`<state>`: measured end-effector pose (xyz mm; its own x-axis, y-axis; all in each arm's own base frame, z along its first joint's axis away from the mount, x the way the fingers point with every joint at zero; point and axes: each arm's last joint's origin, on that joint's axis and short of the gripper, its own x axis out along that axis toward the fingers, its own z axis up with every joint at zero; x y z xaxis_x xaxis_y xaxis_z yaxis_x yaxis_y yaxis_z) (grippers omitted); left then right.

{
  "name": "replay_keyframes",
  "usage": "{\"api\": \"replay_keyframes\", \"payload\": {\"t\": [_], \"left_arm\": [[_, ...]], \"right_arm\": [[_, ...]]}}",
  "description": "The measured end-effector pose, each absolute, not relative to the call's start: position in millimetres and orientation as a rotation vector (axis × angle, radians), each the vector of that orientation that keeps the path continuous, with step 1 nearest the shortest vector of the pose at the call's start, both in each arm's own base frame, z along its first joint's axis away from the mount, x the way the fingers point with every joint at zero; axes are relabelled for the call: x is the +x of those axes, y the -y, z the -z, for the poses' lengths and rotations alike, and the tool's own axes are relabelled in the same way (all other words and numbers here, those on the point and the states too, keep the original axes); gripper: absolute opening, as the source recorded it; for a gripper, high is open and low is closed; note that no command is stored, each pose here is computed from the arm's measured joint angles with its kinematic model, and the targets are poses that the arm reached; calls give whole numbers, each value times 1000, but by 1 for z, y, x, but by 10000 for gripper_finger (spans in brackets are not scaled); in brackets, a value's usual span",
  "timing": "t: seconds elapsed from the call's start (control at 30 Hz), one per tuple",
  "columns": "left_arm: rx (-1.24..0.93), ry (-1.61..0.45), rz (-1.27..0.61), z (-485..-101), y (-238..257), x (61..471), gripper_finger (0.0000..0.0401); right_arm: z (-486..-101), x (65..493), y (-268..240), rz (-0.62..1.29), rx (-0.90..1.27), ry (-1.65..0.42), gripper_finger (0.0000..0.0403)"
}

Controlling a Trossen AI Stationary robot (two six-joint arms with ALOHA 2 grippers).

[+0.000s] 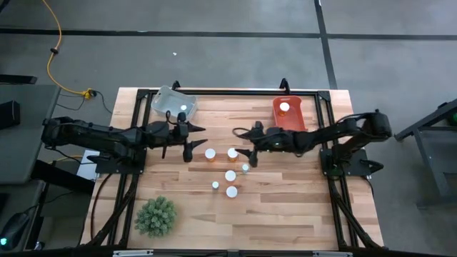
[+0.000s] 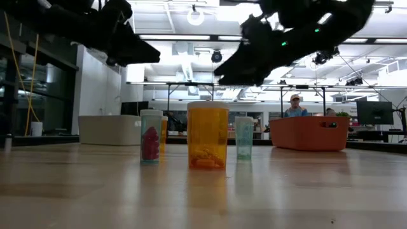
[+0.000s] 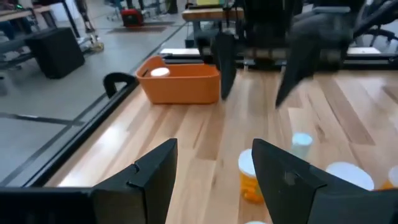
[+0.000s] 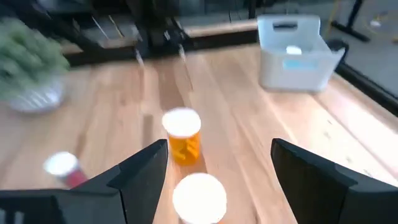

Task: Pick and place medicine bottles into bin by pill shape (circle, oval)
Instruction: Put the orange capsule bottle into the orange bin

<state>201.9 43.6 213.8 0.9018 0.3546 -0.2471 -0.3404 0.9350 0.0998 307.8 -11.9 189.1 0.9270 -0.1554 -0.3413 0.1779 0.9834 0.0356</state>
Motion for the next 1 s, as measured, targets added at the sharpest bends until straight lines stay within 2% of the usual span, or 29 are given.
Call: {"api": "replay_keyframes", "payload": {"t": [0.17,0.5,1.0], "left_arm": [[65,-283,-433,-213,-45,200,198],[65,-389,-428,-204,-45,197,198],[25,-395,-428,-202,-45,197,198]], "right_arm": [[-184,333,14,232,39,-460,279],[-175,365,14,212,99,-616,279],[-169,364,12,181,158,-701,279]]}}
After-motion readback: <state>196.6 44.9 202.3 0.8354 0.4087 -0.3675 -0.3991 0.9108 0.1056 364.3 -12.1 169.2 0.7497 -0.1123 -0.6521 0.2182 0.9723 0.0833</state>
